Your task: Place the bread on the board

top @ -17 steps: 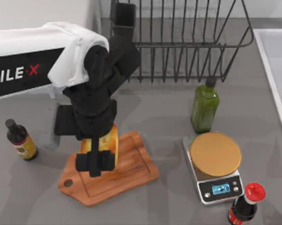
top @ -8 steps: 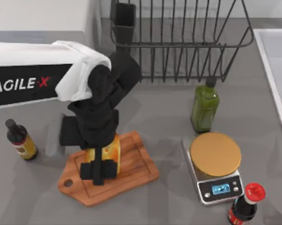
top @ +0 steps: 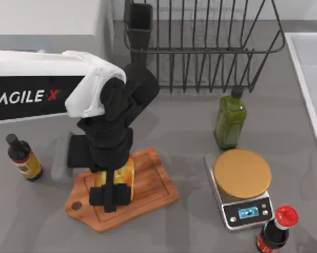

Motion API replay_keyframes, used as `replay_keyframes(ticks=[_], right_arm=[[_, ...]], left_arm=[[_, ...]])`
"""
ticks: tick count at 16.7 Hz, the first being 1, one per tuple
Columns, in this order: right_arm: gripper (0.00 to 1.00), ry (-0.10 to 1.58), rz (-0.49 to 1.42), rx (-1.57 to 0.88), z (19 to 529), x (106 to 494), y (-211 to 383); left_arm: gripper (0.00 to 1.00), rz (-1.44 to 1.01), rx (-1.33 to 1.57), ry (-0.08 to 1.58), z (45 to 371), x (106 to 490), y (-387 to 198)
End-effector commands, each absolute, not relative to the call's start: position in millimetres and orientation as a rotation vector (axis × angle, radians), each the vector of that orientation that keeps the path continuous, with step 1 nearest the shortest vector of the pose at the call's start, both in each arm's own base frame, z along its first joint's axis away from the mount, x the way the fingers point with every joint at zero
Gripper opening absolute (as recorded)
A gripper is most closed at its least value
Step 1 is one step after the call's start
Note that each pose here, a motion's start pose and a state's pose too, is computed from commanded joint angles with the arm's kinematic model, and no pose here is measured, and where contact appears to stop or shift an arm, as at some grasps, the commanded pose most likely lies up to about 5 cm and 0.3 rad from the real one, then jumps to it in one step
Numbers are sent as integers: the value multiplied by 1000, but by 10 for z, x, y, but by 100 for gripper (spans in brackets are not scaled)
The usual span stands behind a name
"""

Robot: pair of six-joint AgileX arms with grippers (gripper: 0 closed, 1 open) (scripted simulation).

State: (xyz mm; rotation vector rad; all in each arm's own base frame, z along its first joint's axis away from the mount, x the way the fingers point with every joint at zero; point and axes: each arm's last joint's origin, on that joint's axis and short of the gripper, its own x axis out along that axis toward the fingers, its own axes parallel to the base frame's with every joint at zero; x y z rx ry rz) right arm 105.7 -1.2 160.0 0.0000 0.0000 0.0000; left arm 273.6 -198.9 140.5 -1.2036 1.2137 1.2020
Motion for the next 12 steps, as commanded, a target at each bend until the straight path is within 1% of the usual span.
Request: replay_keyframes(ticks=[10,11,12], right_arm=[[100,0,0,0,1600,1057,-12],[100,0,0,0,1600,1057,-12],[100,0,0,0,1600,1057,-12]], left_arm=[[98,1202,-1204,1214,1405,2736,-1989],[100,1202,-1204,1214,1405,2736,-1989],[100,1202,-1204,1214,1405,2736,-1989]])
